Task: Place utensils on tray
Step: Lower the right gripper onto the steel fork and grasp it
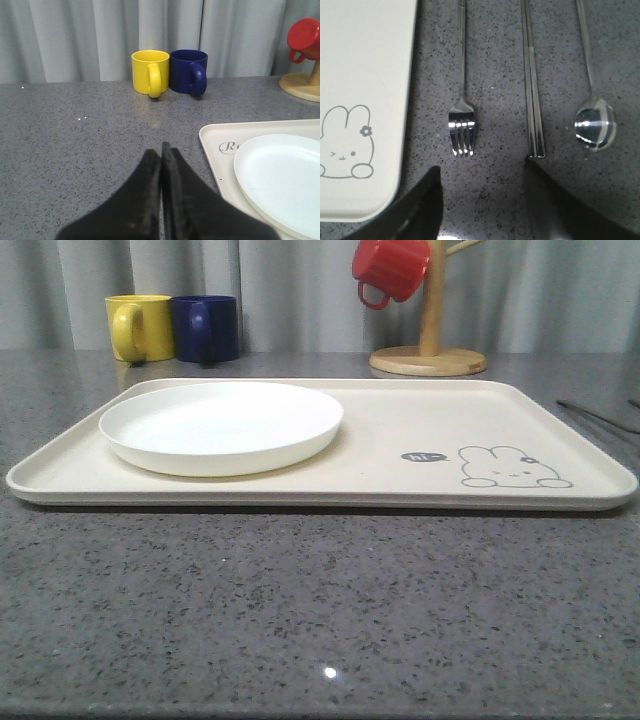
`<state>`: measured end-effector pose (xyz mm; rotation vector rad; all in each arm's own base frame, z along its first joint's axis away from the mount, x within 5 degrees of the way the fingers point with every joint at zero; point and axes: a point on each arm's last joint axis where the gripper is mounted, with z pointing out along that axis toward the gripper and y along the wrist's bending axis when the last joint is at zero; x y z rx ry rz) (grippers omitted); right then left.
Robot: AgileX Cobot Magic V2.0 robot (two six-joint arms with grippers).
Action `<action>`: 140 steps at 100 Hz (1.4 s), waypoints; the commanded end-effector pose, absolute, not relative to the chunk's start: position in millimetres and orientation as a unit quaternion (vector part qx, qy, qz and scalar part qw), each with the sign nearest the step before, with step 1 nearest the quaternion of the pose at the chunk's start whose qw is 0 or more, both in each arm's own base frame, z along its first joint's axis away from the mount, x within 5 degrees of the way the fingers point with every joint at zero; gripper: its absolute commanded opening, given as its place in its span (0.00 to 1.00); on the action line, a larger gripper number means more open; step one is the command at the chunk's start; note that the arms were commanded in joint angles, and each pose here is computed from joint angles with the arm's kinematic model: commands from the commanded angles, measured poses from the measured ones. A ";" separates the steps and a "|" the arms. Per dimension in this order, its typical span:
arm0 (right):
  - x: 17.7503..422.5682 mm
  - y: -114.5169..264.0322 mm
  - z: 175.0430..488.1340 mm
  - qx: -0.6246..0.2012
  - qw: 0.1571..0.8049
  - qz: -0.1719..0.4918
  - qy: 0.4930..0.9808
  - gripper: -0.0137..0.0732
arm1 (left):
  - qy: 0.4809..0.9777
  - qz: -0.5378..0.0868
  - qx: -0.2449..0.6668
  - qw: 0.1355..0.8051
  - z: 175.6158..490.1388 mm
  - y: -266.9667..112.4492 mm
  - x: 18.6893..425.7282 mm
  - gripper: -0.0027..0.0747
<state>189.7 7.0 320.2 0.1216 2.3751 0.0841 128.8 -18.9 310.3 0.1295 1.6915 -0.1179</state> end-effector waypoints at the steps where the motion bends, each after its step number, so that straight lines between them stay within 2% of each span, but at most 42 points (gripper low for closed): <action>1: 195.6 6.8 334.6 0.047 0.410 0.035 0.910 0.63 | 0.713 -0.044 0.043 0.698 326.7 -16.2 129.9 0.01; 31: 246.2 9.5 331.0 0.025 0.378 0.028 0.925 0.63 | 0.713 -0.044 0.043 0.698 326.7 -16.2 129.9 0.01; 67: 311.4 17.4 309.4 -0.022 0.330 0.015 0.944 0.63 | 0.713 -0.044 0.043 0.698 326.7 -16.2 129.9 0.01; 100: 339.3 23.3 283.8 -0.042 0.270 0.011 0.962 0.63 | 0.713 -0.044 0.043 0.698 326.7 -16.2 129.9 0.01; 127: 345.5 23.8 269.1 -0.043 0.225 0.010 0.973 0.63 | 0.713 -0.044 0.043 0.698 326.7 -16.2 129.9 0.01; 134: 344.7 23.7 267.9 -0.043 0.218 0.010 0.975 0.59 | 0.713 -0.044 0.043 0.698 326.7 -16.2 129.9 0.01; 140: 344.1 23.7 267.5 -0.043 0.214 0.010 0.976 0.50 | 0.713 -0.044 0.043 0.698 326.7 -16.2 129.9 0.01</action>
